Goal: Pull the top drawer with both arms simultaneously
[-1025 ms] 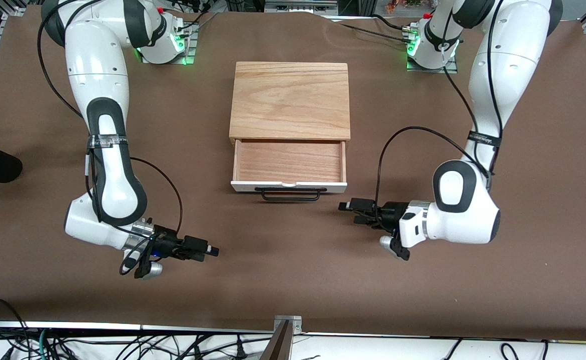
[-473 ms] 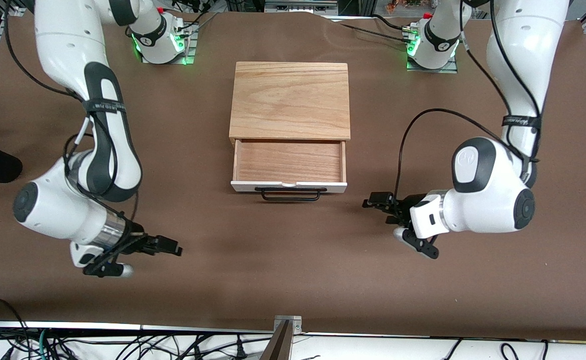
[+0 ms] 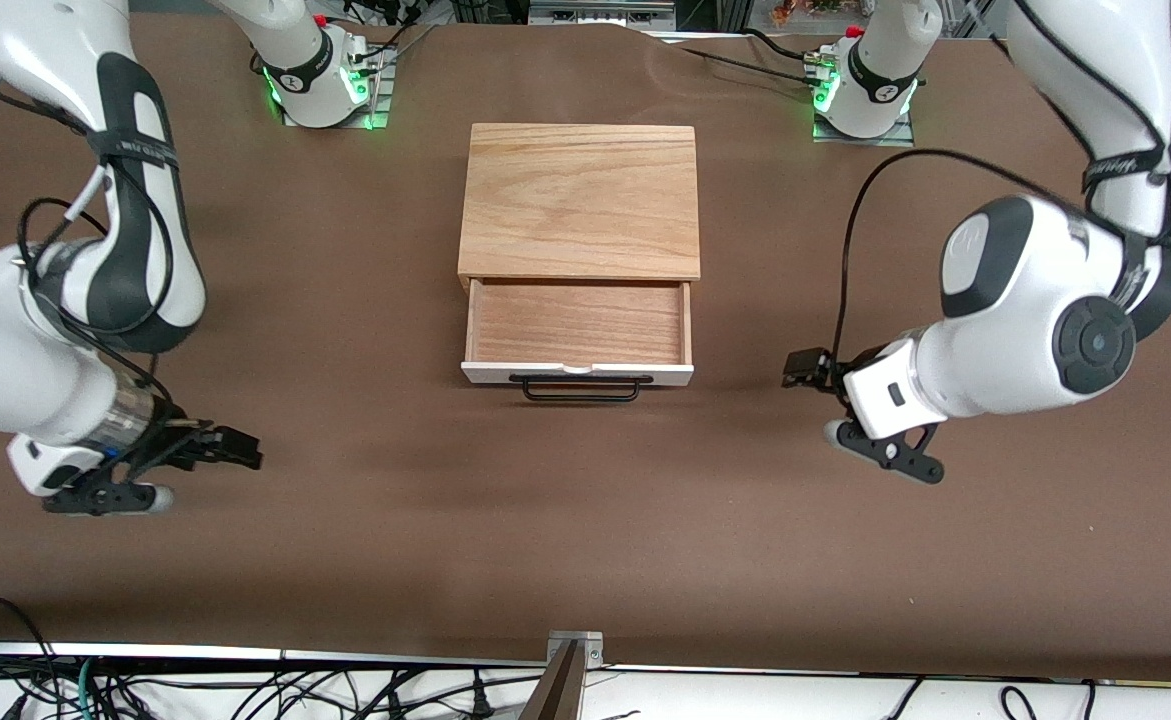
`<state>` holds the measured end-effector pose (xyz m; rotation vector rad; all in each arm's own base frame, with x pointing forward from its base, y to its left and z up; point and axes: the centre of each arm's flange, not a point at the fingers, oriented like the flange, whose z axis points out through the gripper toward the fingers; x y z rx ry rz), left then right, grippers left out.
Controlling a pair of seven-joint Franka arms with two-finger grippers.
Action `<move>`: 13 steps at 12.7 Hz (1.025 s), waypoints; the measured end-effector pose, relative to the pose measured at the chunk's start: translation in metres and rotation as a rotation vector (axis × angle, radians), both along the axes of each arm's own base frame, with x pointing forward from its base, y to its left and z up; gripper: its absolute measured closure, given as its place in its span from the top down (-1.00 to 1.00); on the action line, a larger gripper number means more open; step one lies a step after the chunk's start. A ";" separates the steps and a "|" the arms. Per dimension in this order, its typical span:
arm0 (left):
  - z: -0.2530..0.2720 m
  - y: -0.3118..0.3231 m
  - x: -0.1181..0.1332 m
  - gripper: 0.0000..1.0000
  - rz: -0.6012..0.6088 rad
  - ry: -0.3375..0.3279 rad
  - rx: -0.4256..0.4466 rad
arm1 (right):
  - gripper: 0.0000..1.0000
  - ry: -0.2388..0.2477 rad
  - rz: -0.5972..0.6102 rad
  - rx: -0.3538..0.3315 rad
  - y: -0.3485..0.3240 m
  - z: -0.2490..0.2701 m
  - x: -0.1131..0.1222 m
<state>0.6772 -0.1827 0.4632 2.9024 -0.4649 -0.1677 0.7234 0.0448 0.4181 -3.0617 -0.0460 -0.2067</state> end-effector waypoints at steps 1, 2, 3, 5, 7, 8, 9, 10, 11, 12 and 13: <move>0.019 0.005 -0.007 1.00 0.014 -0.009 0.043 | 1.00 -0.015 0.001 -0.013 -0.006 0.019 -0.007; 0.037 0.009 -0.015 1.00 0.030 -0.011 0.082 | 1.00 -0.031 -0.007 -0.015 -0.016 0.038 -0.014; 0.054 0.012 -0.025 1.00 0.043 -0.005 0.117 | 1.00 -0.045 -0.024 -0.010 -0.030 0.059 -0.023; 0.091 0.021 -0.044 1.00 0.073 -0.011 0.156 | 1.00 -0.033 -0.062 0.002 -0.065 0.100 -0.047; 0.120 0.049 -0.059 1.00 0.118 -0.038 0.165 | 1.00 -0.008 -0.070 -0.035 -0.088 0.142 -0.075; 0.128 0.063 -0.067 1.00 0.141 -0.050 0.169 | 1.00 0.002 -0.064 -0.073 -0.092 0.158 -0.087; 0.131 0.072 -0.077 1.00 0.157 -0.070 0.172 | 1.00 0.016 -0.059 -0.094 -0.094 0.169 -0.097; 0.131 0.076 -0.087 1.00 0.168 -0.107 0.171 | 1.00 0.036 -0.058 -0.099 -0.095 0.174 -0.105; 0.129 0.081 -0.097 1.00 0.181 -0.137 0.172 | 1.00 0.059 -0.059 -0.099 -0.096 0.175 -0.111; 0.129 0.090 -0.106 1.00 0.198 -0.150 0.176 | 1.00 0.078 -0.059 -0.097 -0.097 0.173 -0.114; 0.130 0.099 -0.112 1.00 0.214 -0.152 0.181 | 1.00 0.093 -0.058 -0.096 -0.097 0.169 -0.117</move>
